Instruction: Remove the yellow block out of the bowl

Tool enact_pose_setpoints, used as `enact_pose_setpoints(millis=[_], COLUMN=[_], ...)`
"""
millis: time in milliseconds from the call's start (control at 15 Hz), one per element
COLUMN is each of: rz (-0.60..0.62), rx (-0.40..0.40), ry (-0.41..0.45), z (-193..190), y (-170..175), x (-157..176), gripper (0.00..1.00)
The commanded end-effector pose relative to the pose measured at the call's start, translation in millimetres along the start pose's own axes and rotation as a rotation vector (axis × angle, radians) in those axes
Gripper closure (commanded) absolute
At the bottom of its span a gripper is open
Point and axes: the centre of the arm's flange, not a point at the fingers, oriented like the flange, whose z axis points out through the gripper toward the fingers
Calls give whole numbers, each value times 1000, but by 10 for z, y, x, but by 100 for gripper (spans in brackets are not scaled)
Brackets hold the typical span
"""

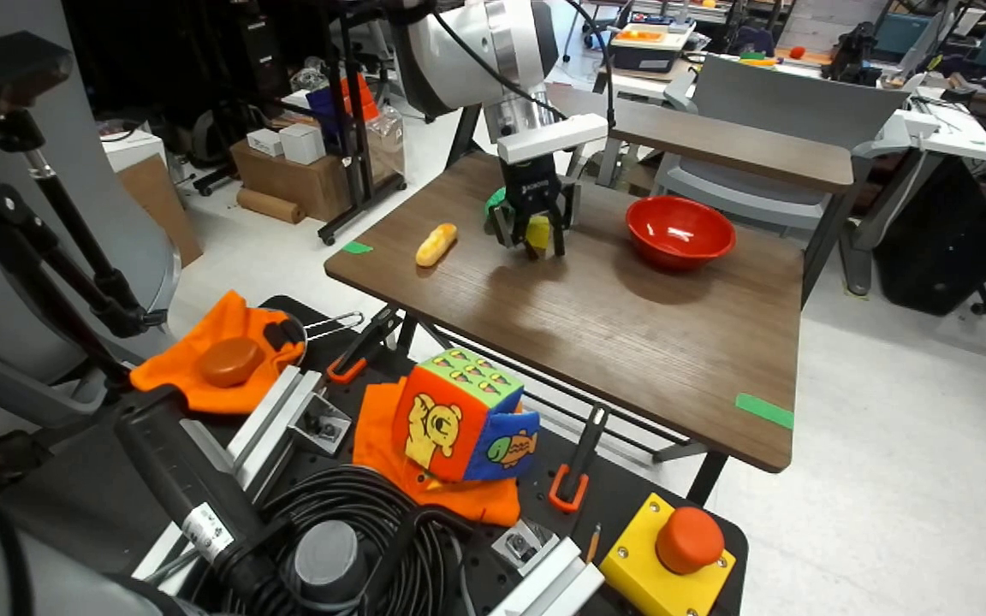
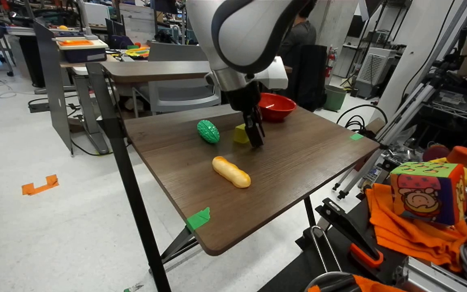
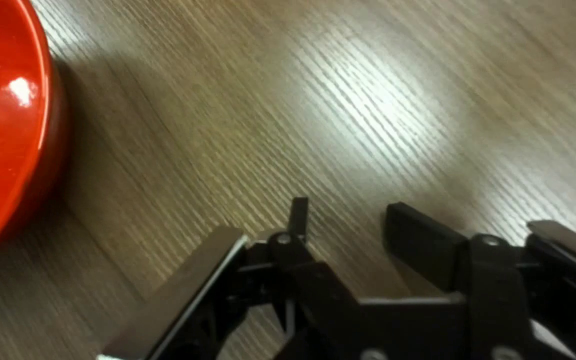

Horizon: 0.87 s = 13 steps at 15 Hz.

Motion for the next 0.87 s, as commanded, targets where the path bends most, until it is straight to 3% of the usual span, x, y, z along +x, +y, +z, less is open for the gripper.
enact_pose_setpoints(millis=[0,67,200,333,400,533,800], rz=[-5,12,69,165,106,145,152], rx=[-45,-34,18,143,73,116,126], ry=[6,5,3,-5,-24,-19,-20], z=[146,128,7,-165,52,-46,-89], y=[-460,-496,-528,-493,-353,-376,-426], x=[-667,-752,-975,-1212,-677,-940,-1070], gripper=[30,29,16,1,17,4,1])
